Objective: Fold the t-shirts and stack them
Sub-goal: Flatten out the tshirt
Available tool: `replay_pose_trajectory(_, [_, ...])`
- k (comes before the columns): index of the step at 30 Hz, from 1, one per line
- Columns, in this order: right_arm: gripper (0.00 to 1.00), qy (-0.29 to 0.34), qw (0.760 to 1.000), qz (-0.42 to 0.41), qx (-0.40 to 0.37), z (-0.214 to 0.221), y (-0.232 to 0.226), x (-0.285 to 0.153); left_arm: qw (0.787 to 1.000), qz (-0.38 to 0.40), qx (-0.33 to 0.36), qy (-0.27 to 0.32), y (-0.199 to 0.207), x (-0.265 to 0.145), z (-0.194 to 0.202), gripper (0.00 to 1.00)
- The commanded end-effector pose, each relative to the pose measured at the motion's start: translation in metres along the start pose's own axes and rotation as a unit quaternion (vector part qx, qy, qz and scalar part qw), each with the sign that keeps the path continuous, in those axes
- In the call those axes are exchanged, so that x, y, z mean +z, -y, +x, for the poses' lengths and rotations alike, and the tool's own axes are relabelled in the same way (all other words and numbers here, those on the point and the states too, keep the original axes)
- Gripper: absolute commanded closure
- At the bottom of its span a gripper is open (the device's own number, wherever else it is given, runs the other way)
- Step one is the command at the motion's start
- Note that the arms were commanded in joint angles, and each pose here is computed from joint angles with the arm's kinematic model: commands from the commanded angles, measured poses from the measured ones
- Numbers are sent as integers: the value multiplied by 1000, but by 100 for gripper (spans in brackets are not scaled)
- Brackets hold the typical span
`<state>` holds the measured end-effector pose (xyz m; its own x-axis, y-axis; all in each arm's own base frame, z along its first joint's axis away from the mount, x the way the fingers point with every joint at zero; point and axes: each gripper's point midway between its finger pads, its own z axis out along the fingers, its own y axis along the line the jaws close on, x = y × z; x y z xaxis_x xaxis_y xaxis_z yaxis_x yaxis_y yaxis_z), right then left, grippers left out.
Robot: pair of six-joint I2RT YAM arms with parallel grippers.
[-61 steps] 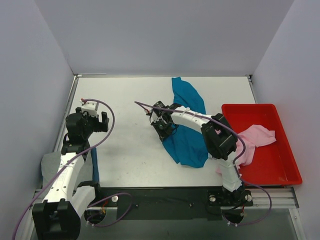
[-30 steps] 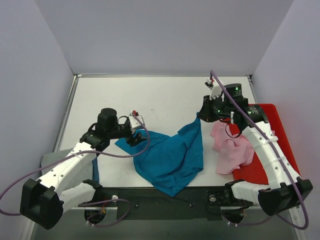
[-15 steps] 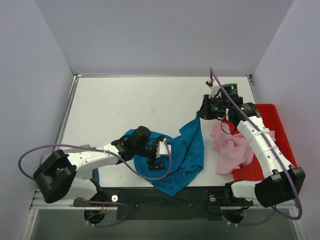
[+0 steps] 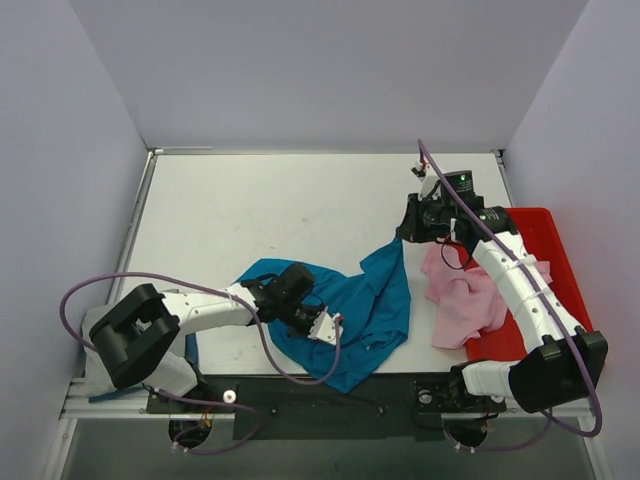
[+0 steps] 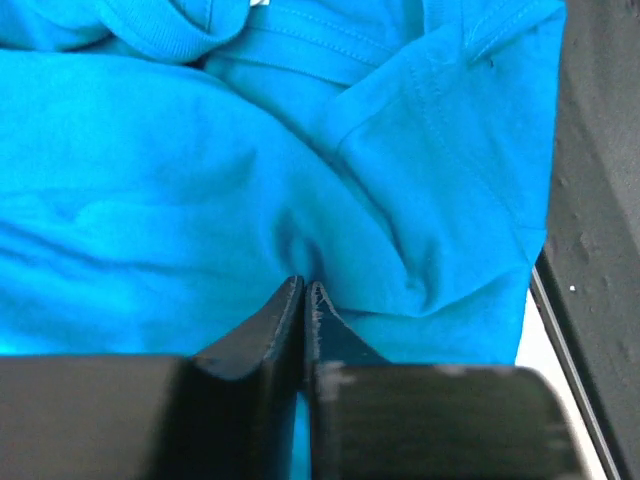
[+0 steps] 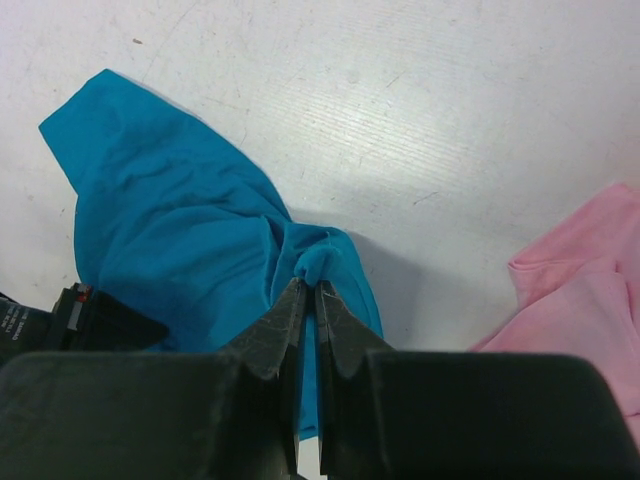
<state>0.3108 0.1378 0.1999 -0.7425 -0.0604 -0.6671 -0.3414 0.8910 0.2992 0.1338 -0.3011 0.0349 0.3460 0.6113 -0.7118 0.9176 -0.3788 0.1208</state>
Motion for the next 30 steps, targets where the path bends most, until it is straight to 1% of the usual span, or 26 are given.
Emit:
replay_pose_trajectory(1, [100, 32, 999, 18, -6, -23, 5, -17, 999, -19, 24, -10, -15, -21, -8, 96])
replay_pose_trajectory(2, [100, 37, 999, 20, -10, -26, 4, -20, 999, -31, 15, -12, -21, -26, -5, 100])
replay_pose_trajectory(5, [100, 59, 998, 25, -22, -45, 3, -30, 997, -77, -27, -5, -40, -44, -3, 100])
replay_pose_trajectory(6, [100, 61, 998, 27, -23, -49, 4, -30, 994, -104, -46, -2, -51, -54, 0, 100])
replay_pose_trajectory(7, [100, 71, 997, 27, -32, -59, 1, -37, 988, -144, -55, 9, -69, -67, -7, 100])
replay_pose_trajectory(8, [100, 71, 997, 25, -34, -63, 0, -38, 981, -177, -74, 13, -85, -82, -2, 100])
replay_pose_trajectory(9, [100, 85, 995, 22, -42, -76, -5, -47, 970, -225, -92, 26, -109, -107, -5, 100])
replay_pose_trajectory(10, [100, 104, 993, 14, -50, -91, -12, -55, 963, -249, -98, 34, -122, -122, -9, 100])
replay_pose_trajectory(11, [100, 110, 992, 11, -56, -97, -14, -58, 949, -291, -114, 48, -143, -152, -12, 100])
replay_pose_trajectory(12, [100, 129, 990, 3, -65, -111, -21, -68, 941, -310, -122, 60, -153, -169, -18, 100])
replay_pose_trajectory(13, [100, 138, 988, 0, -73, -118, -24, -73, 929, -342, -123, 74, -169, -200, -24, 100])
replay_pose_trajectory(14, [100, 160, 983, -5, -85, -133, -30, -84, 921, -360, -124, 85, -176, -218, -31, 100])
replay_pose_trajectory(15, [100, 166, 982, -5, -93, -140, -32, -87, 907, -394, -113, 96, -188, -250, -42, 100])
replay_pose_trajectory(16, [100, 190, 976, -8, -102, -154, -38, -101, 899, -409, -113, 103, -193, -265, -48, 100])
replay_pose_trajectory(17, [100, 198, 973, -13, -116, -162, -42, -104, 886, -439, -101, 113, -201, -296, -60, 100])
replay_pose_trajectory(18, [100, 220, 967, -20, -124, -176, -50, -118, 877, -453, -106, 124, -203, -311, -66, 100])
replay_pose_trajectory(19, [100, 223, 964, -25, -144, -181, -53, -119, 862, -478, -98, 137, -209, -339, -76, 100])
replay_pose_trajectory(20, [100, 245, 957, -30, -155, -193, -60, -133, 852, -490, -100, 152, -210, -354, -85, 100])
replay_pose_trajectory(21, [100, 250, 954, -31, -163, -198, -62, -135, 837, -513, -89, 165, -213, -380, -95, 100])
replay_pose_trajectory(22, [100, 271, 947, -30, -172, -209, -67, -150, 824, -530, -77, 187, -213, -401, -113, 100])
replay_pose_trajectory(23, [100, 281, 942, -28, -180, -214, -69, -156, 812, -546, -72, 192, -213, -418, -116, 100])
replay_pose_trajectory(24, [100, 299, 935, -28, -190, -222, -74, -170, 801, -560, -53, 204, -209, -435, -132, 100])
replay_pose_trajectory(25, [100, 311, 930, -29, -195, -226, -78, -180, 793, -572, -43, 206, -206, -447, -136, 100])
replay_pose_trajectory(26, [100, 329, 922, -30, -204, -232, -84, -194, 785, -580, -27, 215, -199, -459, -150, 100])
replay_pose_trajectory(28, [100, 353, 910, -35, -214, -237, -94, -216, 779, -585, -13, 227, -185, -473, -166, 100])
replay_pose_trajectory(30, [100, 372, 899, -51, -225, -233, -106, -238, 783, -575, -8, 235, -171, -475, -179, 100])
